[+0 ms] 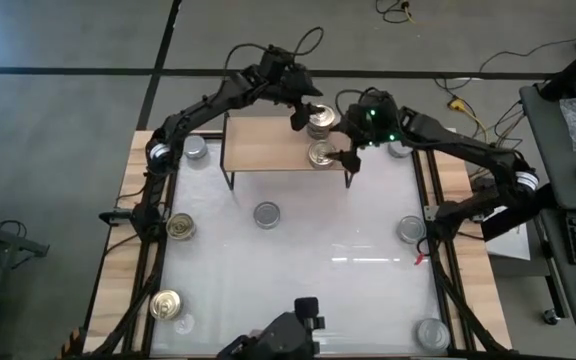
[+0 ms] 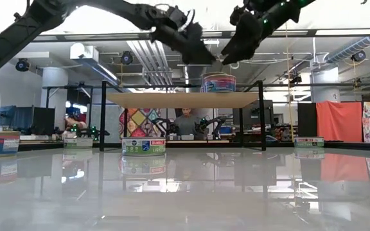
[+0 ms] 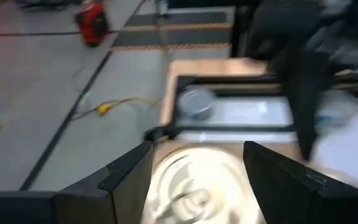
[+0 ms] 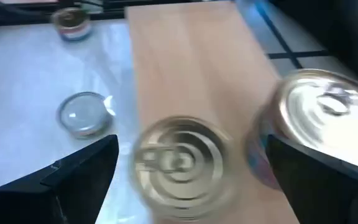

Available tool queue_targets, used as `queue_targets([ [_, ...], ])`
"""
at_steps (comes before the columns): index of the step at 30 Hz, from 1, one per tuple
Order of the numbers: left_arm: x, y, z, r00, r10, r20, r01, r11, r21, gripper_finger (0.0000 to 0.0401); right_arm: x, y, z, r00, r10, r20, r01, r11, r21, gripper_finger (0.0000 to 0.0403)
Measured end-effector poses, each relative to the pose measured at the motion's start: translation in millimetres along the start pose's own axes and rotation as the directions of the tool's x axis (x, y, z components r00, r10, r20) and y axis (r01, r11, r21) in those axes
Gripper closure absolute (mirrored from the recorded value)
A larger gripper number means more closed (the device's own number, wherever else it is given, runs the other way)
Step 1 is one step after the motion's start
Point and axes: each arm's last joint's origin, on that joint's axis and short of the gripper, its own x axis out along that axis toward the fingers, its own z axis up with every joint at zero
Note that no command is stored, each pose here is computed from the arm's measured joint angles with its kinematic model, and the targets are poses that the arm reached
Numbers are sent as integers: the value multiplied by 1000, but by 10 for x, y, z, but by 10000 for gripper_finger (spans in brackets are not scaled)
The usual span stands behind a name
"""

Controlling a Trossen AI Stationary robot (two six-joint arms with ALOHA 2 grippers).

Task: Stack canned seafood by type on shelf
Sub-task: Adjust the blue-pink tuna can on the shelf

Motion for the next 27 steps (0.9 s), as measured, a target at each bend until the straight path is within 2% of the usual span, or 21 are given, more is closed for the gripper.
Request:
queue_targets([
  [3, -144, -81, 141, 995, -102, -13, 102, 995, -17, 166, 39, 64, -29, 1000, 20, -13, -19, 1000, 21, 42],
  [7, -345, -257, 270, 979, -195, -63, 195, 981, -18, 166, 136, 76, -87, 999, 32, -35, -30, 999, 41, 105],
  [15, -596, -753, 368, 957, -277, -84, 282, 957, 60, 166, 328, 34, -167, 996, 40, -80, -35, 998, 57, 218],
  [21, -868, -1005, 352, 947, -306, -93, 313, 947, 74, 166, 346, 33, -191, 995, 37, -91, -32, 998, 58, 262],
  [27, -1123, -1300, 243, 935, -342, -91, 350, 933, 84, 166, 349, 8, -217, 994, -11, -109, 16, 999, 51, 285],
])
